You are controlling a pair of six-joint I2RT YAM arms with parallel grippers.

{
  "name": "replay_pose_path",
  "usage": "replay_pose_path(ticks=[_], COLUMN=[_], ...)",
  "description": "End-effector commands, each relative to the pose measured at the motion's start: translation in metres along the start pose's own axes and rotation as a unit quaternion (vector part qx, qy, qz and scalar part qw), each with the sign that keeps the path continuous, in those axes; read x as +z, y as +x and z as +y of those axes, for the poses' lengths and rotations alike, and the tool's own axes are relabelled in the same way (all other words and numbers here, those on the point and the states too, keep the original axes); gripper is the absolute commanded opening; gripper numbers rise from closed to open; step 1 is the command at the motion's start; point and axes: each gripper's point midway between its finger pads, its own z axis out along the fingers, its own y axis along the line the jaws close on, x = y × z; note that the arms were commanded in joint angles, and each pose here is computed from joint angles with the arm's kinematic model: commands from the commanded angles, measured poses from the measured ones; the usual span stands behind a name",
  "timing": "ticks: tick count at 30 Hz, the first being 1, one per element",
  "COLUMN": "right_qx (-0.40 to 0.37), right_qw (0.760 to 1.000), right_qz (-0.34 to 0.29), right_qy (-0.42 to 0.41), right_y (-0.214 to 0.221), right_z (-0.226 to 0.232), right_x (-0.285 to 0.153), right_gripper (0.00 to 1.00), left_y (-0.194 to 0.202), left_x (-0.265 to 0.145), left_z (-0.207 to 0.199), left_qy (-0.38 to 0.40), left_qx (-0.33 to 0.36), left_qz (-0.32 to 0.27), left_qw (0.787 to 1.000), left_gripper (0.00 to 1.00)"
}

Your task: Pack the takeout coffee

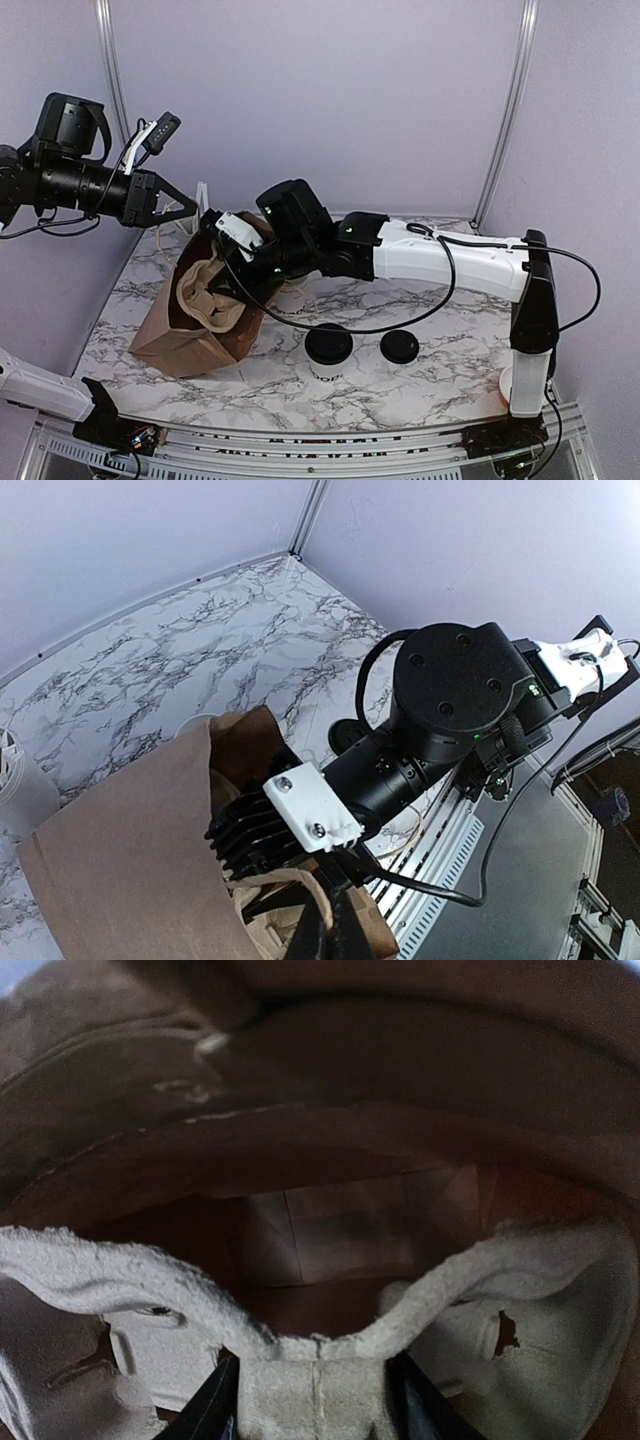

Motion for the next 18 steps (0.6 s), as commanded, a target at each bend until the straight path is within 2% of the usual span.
replay_pose_path(ticks=[1,9,18], right_qx=[-0.036,-0.065,-0.072], right_qw=[0.998,0.994,0.991], right_qz=[0.009,0.041,0.082], right_qy=[0.048,0.083,0.083], right_y=[-0.015,-0.026,-0.016], right_z=[-0.007,0.002,0.007], right_x=[-0.013,-0.022,-0.04], right_gripper=[0.47,0.47,0.48], left_y=[-0.025,-0.049,-0.048], left_x=[-0.016,-0.019,-0.005], left_z=[-0.02,-0.01,0.011], left_qy=[0.038,0.034,0.092], left_qx=[0.011,-0.043,-0.124], left_qz=[-0.048,-0.079,-0.093], left_qw=[0.998,0.995,0.984], left_gripper=[0.0,0.0,0.0])
